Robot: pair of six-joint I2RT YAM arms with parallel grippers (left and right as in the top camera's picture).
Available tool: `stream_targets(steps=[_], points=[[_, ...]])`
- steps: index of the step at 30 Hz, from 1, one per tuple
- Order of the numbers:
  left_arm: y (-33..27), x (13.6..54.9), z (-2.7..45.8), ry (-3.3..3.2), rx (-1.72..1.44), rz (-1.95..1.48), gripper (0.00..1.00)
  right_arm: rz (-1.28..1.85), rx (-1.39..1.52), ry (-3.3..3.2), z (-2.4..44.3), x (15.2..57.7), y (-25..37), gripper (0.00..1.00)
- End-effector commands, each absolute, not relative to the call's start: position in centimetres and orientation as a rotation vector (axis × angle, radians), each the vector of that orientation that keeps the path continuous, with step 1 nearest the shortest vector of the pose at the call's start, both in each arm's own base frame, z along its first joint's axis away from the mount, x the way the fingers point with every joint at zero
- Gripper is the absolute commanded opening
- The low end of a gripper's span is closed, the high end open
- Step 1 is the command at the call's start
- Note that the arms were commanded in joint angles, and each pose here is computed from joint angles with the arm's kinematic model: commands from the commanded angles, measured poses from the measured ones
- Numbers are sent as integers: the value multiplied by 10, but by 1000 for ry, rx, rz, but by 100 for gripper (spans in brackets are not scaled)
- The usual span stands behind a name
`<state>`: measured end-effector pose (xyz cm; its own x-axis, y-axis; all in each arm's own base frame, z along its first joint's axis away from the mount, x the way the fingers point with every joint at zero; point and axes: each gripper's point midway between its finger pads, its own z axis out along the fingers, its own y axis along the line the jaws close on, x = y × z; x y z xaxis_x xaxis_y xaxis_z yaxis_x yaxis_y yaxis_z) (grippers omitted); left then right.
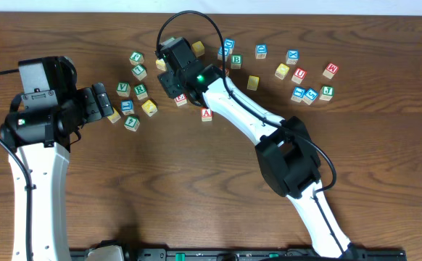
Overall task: Spell out AI2
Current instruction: 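Lower the right gripper and grasp the red I block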
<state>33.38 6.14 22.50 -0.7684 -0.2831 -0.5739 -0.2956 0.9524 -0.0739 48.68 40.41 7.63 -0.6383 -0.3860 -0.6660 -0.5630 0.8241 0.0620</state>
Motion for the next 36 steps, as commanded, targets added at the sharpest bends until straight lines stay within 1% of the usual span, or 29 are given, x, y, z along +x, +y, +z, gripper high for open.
stream_targets(steps=[1,9,15,19,26,29,31,36], points=[[63,334,224,2496,-407,34,98,346,-678,2348,69,486,410,56],[63,334,224,2496,-407,34,98,344,-675,2362,53,487,412,56],[63,334,224,2496,-407,34,98,345,-673,2360,52,488,412,57],[63,334,224,2496,-406,35,97,346,-667,2381,40,486,413,56],[63,334,224,2496,-407,34,97,355,-678,2392,37,480,417,54],[63,334,224,2496,-407,34,98,354,-687,2395,34,477,419,51],[63,334,224,2496,-407,34,97,352,-687,2398,32,477,419,44],[63,334,224,2496,-407,34,98,320,-675,2396,29,480,416,43]])
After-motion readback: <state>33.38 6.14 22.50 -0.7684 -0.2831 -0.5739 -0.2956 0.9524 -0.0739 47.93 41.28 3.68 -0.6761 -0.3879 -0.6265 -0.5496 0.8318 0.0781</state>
